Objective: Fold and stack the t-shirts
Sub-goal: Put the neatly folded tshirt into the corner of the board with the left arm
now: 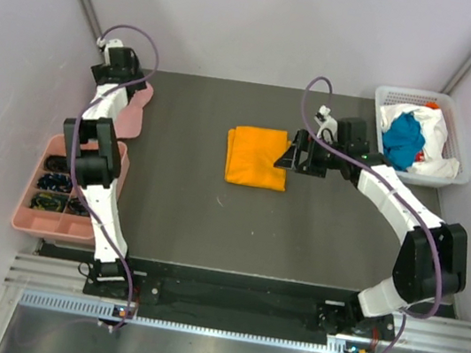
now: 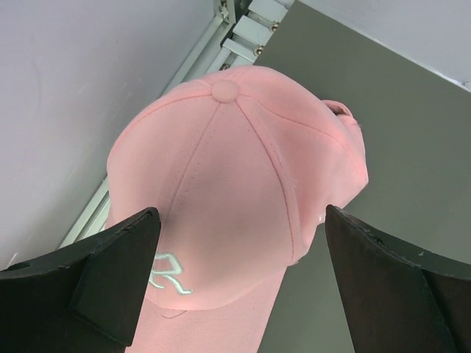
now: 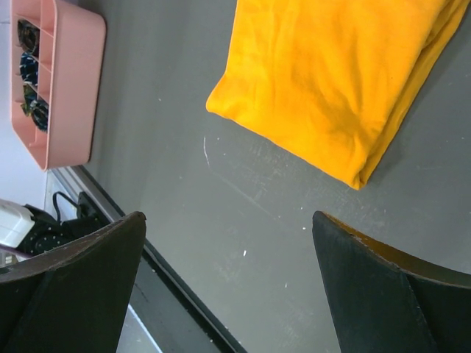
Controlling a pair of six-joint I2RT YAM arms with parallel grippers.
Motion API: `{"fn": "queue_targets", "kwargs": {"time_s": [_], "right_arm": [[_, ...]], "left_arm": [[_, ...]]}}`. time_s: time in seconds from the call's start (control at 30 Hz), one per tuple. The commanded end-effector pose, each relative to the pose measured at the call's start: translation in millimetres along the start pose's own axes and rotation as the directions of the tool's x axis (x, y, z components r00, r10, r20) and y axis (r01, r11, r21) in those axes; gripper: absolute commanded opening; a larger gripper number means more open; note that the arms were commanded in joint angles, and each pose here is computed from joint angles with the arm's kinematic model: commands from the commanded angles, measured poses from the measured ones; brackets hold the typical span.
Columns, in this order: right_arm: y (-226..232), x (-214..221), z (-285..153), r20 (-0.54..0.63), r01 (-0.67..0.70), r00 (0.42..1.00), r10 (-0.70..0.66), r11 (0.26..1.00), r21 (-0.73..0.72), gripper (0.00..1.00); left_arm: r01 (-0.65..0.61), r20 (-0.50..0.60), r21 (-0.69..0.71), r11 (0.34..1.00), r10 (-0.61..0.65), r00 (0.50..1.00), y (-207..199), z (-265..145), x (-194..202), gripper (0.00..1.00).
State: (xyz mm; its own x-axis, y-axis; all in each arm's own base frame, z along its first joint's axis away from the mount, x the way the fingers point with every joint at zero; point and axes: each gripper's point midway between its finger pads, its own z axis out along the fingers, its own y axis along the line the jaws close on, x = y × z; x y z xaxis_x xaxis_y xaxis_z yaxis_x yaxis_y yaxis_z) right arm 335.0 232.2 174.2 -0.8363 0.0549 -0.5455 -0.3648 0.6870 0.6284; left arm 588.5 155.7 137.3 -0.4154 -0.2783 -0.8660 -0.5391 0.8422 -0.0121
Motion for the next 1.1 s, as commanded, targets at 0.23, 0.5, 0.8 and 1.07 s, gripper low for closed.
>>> {"fn": "queue_targets", "kwargs": {"time_s": [0.23, 0.5, 0.8, 1.07], "right_arm": [[1.2, 1.4, 9.4, -0.004, 0.025, 1.0, -0.025, 0.999, -0.022, 0.95], [0.5, 1.9, 11.6, -0.013, 0.026, 1.0, -0.027, 0.999, -0.023, 0.95], [-1.7, 1.5, 14.6, -0.02, 0.021, 1.0, -0.022, 1.0, -0.019, 0.95], [-5.2, 3.3, 14.9, -0.026, 0.015, 1.0, -0.015, 1.0, -0.005, 0.95]], "left_arm": [[0.034, 0.14, -0.032, 0.999, -0.029, 0.99, 20.6, -17.6, -60.3, 0.98], [0.048, 0.111, -0.054, 0.997, -0.042, 0.993, 33.2, 1.1, -45.5, 0.98], [0.041, 0.07, -0.065, 0.997, -0.036, 0.997, 32.3, 18.8, -21.7, 0.93], [0.056, 0.03, -0.049, 0.997, -0.054, 0.998, 26.9, 33.3, 0.7, 0.88]]}}
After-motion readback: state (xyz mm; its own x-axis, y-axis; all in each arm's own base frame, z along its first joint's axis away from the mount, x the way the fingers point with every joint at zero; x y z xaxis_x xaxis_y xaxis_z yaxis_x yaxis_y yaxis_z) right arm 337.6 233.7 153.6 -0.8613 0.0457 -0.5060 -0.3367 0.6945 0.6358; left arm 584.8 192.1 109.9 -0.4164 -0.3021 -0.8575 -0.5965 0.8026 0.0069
